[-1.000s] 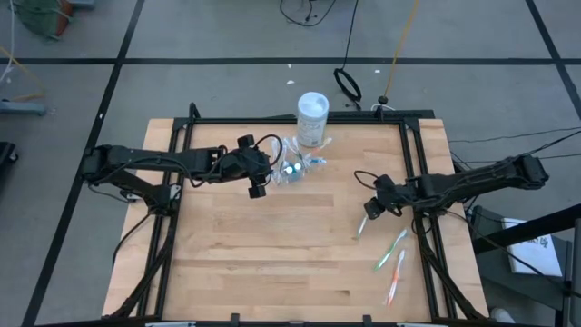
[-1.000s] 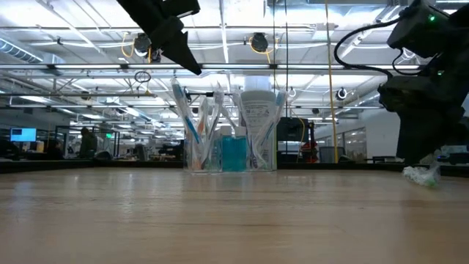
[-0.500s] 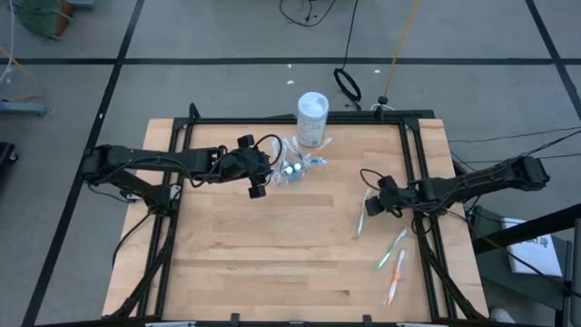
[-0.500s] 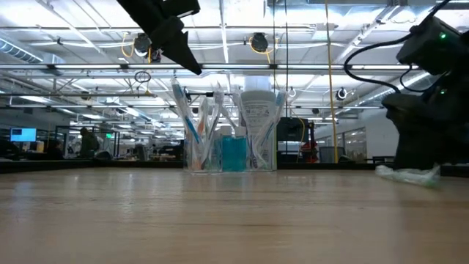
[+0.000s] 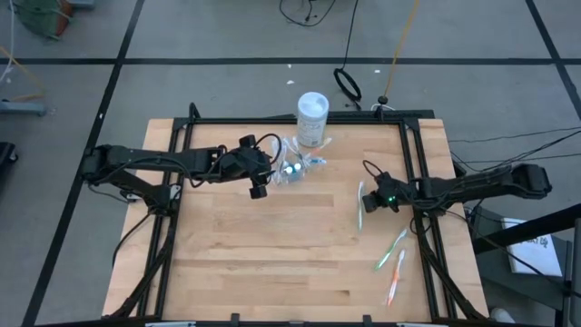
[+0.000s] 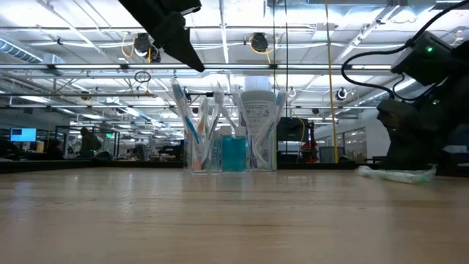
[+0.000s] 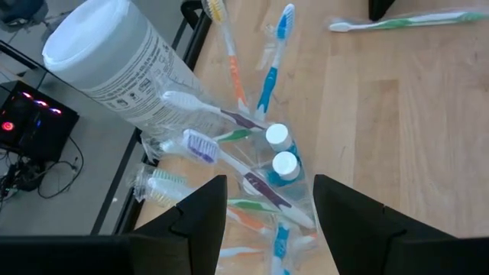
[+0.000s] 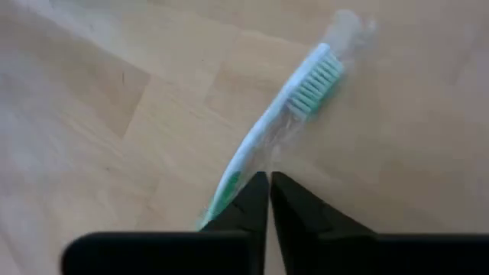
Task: Pick & Place toothbrushing station
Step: Put the green toothbrush into the transparent organizer
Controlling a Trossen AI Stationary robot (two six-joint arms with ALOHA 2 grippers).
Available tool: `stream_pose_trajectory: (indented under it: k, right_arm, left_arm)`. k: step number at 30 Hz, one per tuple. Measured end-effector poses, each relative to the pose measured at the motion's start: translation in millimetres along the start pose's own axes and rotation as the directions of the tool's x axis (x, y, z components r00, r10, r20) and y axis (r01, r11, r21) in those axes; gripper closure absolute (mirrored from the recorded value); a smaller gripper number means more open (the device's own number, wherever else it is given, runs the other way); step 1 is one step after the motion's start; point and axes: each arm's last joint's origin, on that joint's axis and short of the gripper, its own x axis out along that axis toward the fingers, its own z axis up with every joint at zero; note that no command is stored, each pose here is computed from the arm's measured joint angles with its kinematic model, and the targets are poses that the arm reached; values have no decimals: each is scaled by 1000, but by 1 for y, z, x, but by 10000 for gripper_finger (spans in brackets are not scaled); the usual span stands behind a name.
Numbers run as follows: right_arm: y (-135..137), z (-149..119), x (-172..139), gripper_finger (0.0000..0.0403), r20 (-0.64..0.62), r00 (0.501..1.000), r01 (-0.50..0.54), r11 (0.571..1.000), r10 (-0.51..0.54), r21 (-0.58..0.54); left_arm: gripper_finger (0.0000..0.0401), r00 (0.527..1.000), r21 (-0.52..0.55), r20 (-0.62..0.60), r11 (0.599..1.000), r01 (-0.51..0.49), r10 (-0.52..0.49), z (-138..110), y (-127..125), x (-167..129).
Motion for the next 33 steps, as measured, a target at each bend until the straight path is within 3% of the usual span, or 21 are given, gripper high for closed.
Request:
stream_pose_trajectory:
  k: [4,13,23,29,33]
  right_arm:
    - [6,6,0,396,62,996,-58,993,64,-99]
    - [24,19,-4,402,192,950,-217,962,247,-163]
    - [23,19,-4,390,207,951,-192,962,231,-193]
    - [22,20,-4,346,235,950,-149,962,204,-229]
    - [21,21,-3,308,232,954,-146,971,189,-190]
  left_arm:
    - [199,1000,0,0,1000,0,0,0,0,0]
    - [199,1000,0,0,1000,0,0,0,0,0]
    - [199,1000,1,0,1000,1,-1,0,0,0]
    - [199,1000,4,0,1000,3,-3,0,0,0]
    - [199,1000,3,0,1000,4,-4,0,0,0]
